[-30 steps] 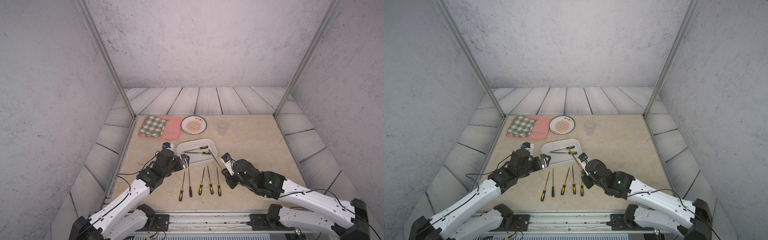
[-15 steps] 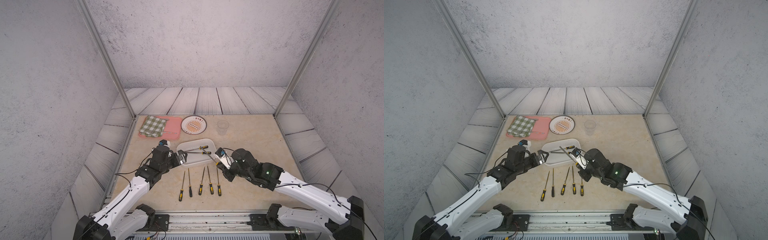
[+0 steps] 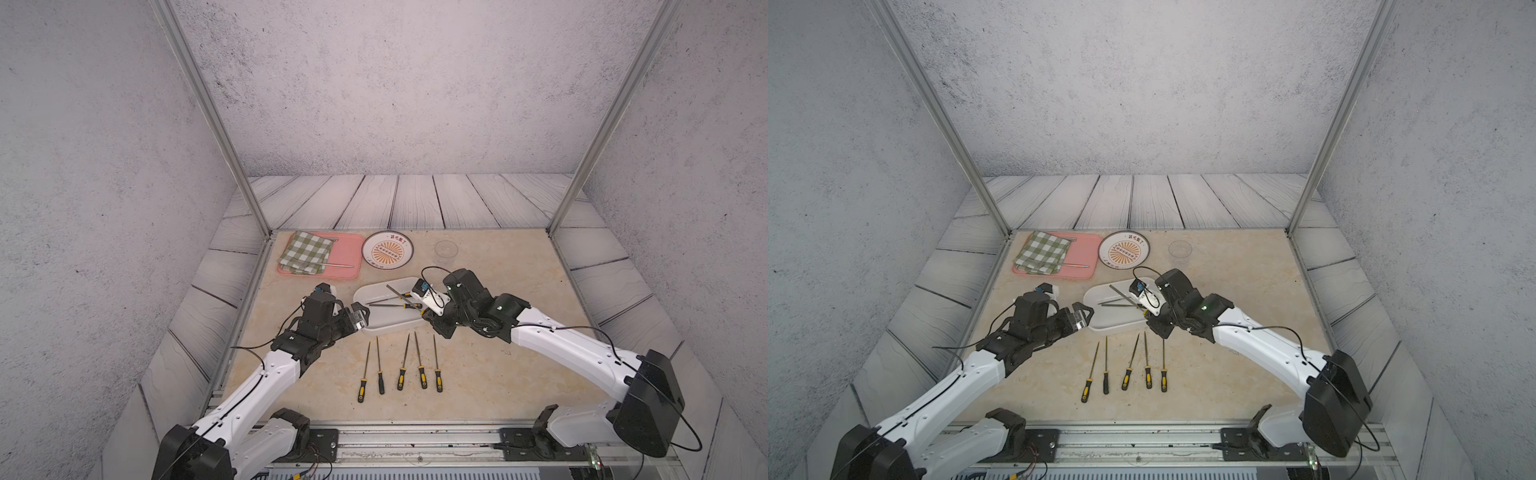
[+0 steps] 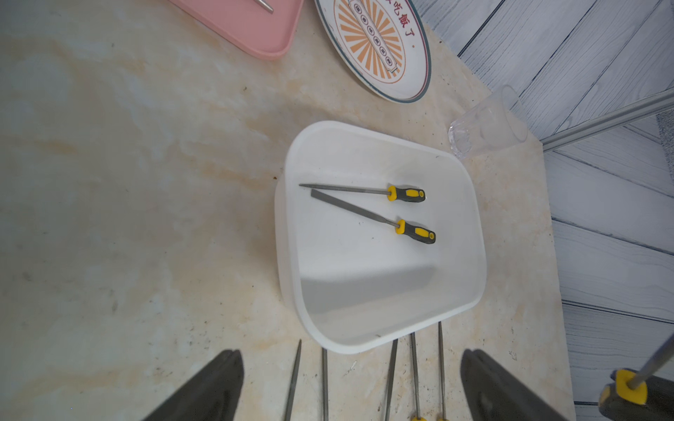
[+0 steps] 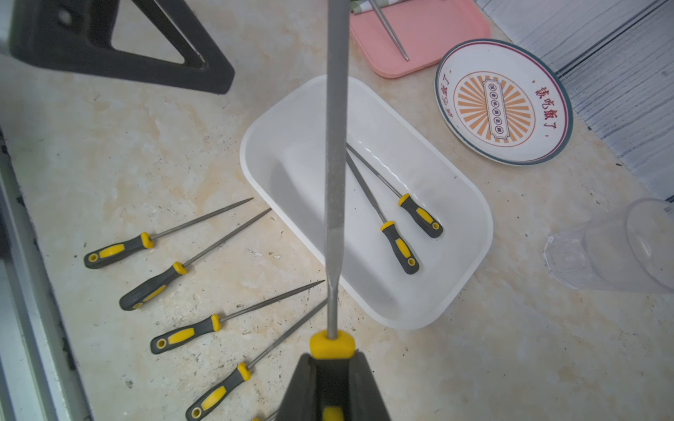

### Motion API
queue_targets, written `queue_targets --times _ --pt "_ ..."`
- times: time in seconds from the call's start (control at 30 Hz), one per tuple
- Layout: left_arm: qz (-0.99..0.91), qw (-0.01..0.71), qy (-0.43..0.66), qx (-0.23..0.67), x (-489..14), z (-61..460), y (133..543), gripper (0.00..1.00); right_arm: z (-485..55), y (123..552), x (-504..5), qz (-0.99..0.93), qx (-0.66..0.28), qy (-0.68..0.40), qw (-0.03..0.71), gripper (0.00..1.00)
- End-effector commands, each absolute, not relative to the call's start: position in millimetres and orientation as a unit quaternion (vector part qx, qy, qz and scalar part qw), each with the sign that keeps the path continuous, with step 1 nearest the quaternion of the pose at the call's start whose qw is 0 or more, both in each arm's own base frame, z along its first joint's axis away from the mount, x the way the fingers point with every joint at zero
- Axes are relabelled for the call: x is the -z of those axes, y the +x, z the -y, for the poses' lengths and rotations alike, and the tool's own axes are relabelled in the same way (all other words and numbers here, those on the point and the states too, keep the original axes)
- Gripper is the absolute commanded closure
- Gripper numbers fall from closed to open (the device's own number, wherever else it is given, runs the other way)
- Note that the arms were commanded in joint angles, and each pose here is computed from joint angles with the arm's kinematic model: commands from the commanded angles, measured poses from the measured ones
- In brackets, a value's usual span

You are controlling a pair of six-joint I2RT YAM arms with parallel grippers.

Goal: Put the file tool into the storage box
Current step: Place the file tool in the storage box.

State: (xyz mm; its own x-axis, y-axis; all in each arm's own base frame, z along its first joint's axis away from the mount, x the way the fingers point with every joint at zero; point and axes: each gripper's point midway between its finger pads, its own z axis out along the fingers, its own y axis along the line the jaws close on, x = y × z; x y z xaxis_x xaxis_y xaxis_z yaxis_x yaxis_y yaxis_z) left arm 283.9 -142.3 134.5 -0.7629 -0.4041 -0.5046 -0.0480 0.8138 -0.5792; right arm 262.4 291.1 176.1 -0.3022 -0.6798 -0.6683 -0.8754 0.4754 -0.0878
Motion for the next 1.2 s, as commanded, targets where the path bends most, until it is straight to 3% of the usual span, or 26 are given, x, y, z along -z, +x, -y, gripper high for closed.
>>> queue_targets --times 0.0,0.67,1.0,1.17 --pt "-0.9 0.321 -0.125 0.267 -129 137 286 0.02 -301 275 -179 -0.778 -0.139 -0.512 0.337 0.91" --pt "-0.907 0.315 -0.152 0.234 -105 115 286 0.02 -348 313 -126 -0.739 -0.127 -0.597 0.284 0.94" --pt "-0.908 0.312 -0.149 0.235 -103 114 289 0.02 -331 332 -64 -0.745 -0.038 -0.627 0.224 0.96" --pt "-0.913 0.297 -0.146 0.239 -99 119 290 0.02 -329 342 -56 -0.743 -0.012 -0.627 0.233 0.97"
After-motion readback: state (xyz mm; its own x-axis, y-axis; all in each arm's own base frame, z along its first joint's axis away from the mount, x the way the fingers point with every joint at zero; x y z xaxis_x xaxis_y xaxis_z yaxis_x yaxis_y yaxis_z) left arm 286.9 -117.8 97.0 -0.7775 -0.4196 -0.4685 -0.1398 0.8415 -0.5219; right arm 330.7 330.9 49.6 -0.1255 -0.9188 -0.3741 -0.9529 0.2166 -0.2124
